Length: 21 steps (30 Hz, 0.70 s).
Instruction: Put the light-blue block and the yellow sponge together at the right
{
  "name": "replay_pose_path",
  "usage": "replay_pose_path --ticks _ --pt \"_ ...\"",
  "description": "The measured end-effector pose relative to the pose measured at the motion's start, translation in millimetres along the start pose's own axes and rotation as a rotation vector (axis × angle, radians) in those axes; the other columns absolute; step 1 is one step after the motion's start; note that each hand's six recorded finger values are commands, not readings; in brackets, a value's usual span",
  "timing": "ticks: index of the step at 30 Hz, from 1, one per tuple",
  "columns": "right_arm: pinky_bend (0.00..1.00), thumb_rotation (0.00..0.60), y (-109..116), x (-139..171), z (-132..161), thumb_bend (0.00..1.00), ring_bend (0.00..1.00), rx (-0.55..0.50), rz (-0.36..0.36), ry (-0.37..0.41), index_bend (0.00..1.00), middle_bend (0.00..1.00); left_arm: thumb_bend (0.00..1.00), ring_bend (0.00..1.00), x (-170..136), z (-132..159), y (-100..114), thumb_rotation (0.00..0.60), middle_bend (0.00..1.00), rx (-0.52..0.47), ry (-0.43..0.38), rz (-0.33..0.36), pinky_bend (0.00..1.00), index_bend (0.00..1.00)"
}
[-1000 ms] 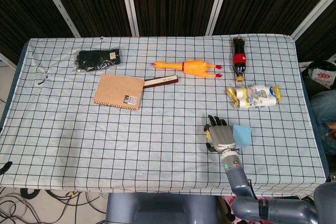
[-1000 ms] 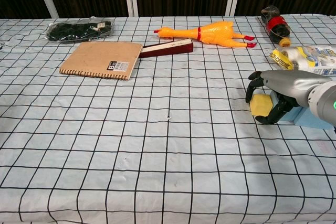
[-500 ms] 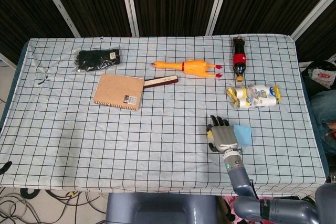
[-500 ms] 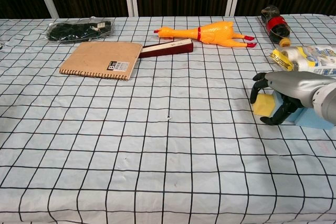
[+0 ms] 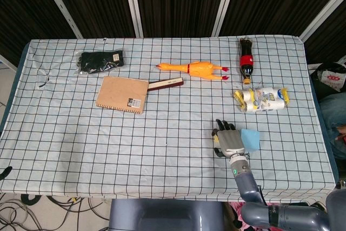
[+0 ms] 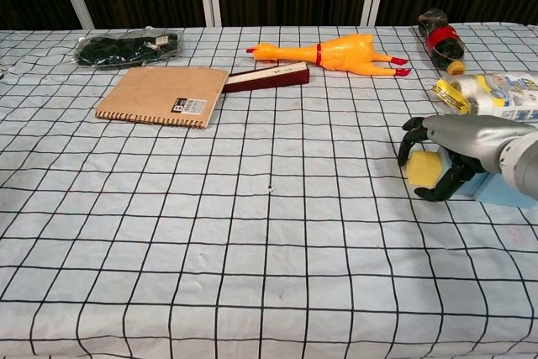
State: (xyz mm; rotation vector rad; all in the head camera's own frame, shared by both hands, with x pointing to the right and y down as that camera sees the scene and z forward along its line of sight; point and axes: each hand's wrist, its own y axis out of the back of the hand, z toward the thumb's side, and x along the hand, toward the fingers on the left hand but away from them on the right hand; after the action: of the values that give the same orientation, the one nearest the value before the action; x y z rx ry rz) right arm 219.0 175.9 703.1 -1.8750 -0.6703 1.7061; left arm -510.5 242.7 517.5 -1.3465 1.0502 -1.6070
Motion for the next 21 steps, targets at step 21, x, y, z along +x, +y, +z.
replay_pose_path --ticks 21 --pt "0.09 0.600 83.6 35.1 -12.1 0.31 0.00 -0.105 -0.223 0.086 0.06 0.00 0.03 0.00 0.5 1.0 -0.5 0.600 0.05 -0.003 -0.005 0.002 0.00 0.18"
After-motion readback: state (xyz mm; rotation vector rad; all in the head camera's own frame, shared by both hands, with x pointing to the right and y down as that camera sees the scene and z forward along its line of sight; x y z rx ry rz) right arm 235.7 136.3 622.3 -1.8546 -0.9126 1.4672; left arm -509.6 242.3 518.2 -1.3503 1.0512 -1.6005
